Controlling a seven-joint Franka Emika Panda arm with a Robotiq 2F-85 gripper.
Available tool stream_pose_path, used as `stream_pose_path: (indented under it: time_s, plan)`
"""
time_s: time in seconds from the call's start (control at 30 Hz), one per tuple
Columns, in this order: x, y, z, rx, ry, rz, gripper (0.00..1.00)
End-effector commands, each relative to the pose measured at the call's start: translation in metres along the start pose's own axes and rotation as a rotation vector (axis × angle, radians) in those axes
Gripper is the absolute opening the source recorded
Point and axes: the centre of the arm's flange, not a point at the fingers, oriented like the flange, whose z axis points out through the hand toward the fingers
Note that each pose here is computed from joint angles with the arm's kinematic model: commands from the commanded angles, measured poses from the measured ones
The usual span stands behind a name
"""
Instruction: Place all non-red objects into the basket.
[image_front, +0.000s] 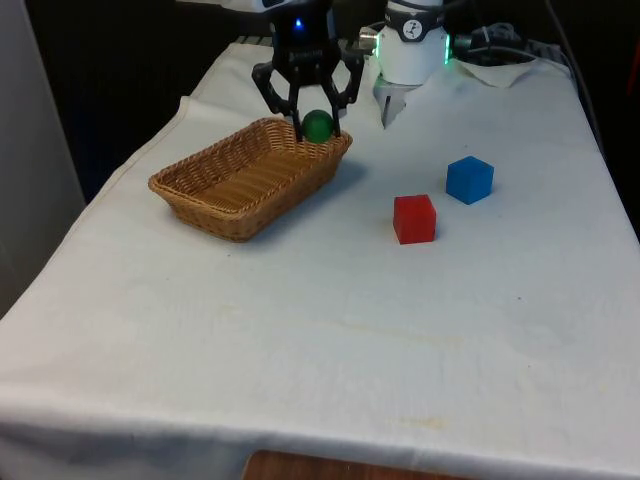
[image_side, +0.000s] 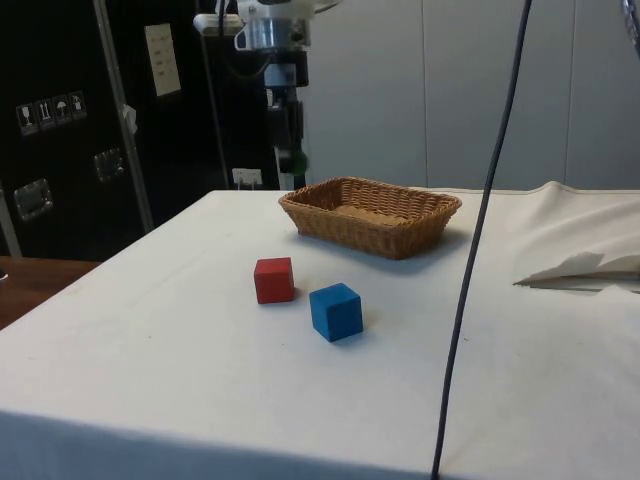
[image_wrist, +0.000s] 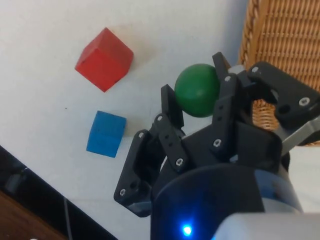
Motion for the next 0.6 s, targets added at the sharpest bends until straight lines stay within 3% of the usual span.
stream_pose_path:
  time_s: [0.0,0.07,0.1,0.37,0.4,0.43,0.57]
  plan:
    - [-0.005,0.002,-0.002,0.002,0.012,-0.001,0.00]
    - [-0.005,0.003,0.000,0.002,0.000,-0.001,0.00]
    - [-0.009,0.005,-0.002,0.003,0.014,-0.001,0.00]
    - [-0.031,0.018,-0.003,0.003,0.022,-0.003,0.00]
    - [-0.030,0.018,-0.002,0.004,0.010,-0.002,0.00]
    - [-0.035,0.020,-0.003,0.001,0.026,-0.003,0.00]
    - [-0.041,0.026,0.000,-0.007,0.030,-0.003,0.00]
